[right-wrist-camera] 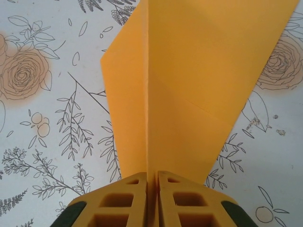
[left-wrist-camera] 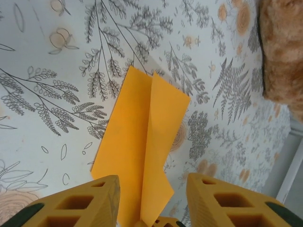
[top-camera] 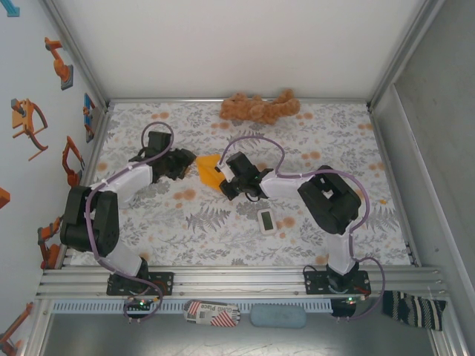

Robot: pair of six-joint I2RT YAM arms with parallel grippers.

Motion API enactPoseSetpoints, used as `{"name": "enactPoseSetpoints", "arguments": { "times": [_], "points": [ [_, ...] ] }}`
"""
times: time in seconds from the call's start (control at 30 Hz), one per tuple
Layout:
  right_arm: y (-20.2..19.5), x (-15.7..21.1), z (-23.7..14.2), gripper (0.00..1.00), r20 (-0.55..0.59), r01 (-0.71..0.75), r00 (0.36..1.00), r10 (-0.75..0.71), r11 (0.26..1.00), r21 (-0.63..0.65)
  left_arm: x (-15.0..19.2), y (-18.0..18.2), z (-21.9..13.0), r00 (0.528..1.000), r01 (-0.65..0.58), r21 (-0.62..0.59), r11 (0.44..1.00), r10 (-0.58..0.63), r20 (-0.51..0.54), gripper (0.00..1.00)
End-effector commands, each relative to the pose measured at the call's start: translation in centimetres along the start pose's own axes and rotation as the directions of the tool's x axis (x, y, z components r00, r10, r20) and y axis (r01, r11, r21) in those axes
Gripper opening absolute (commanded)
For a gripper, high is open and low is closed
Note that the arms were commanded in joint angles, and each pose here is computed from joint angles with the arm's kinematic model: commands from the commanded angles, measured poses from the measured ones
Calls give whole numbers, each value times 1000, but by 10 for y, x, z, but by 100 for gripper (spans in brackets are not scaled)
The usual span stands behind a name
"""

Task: Fold a paper plane with a square sheet of paper (pick it up from the middle)
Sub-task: Fourth fold the wing at the center of the table.

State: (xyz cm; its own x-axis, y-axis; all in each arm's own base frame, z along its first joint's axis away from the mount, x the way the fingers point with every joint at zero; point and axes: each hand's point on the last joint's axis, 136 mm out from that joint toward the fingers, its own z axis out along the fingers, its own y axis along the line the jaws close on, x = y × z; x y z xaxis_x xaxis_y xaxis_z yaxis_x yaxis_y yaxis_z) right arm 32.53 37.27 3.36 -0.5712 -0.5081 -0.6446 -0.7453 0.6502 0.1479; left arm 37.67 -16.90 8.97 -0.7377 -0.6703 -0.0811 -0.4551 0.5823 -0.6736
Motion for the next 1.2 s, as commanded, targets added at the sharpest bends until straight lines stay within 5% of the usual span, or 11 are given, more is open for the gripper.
{"name": "enactPoseSetpoints", "arguments": {
  "times": [0.0, 0.53, 1.17],
  "points": [
    [8, -5, -4, 12, 29, 5, 1000, -4, 1000, -30, 23, 1, 15, 995, 1, 81, 997, 7, -103, 36],
    [1, -10, -12, 7, 85, -159, 980, 180, 963, -216, 42, 8, 35, 991, 14, 226, 974, 17, -135, 27],
    [-3, -6, -5, 7, 44, -234, 966, 256, 932, -277, 61, 1, 42, 976, -148, 283, 948, 186, -112, 43]
  ]
}}
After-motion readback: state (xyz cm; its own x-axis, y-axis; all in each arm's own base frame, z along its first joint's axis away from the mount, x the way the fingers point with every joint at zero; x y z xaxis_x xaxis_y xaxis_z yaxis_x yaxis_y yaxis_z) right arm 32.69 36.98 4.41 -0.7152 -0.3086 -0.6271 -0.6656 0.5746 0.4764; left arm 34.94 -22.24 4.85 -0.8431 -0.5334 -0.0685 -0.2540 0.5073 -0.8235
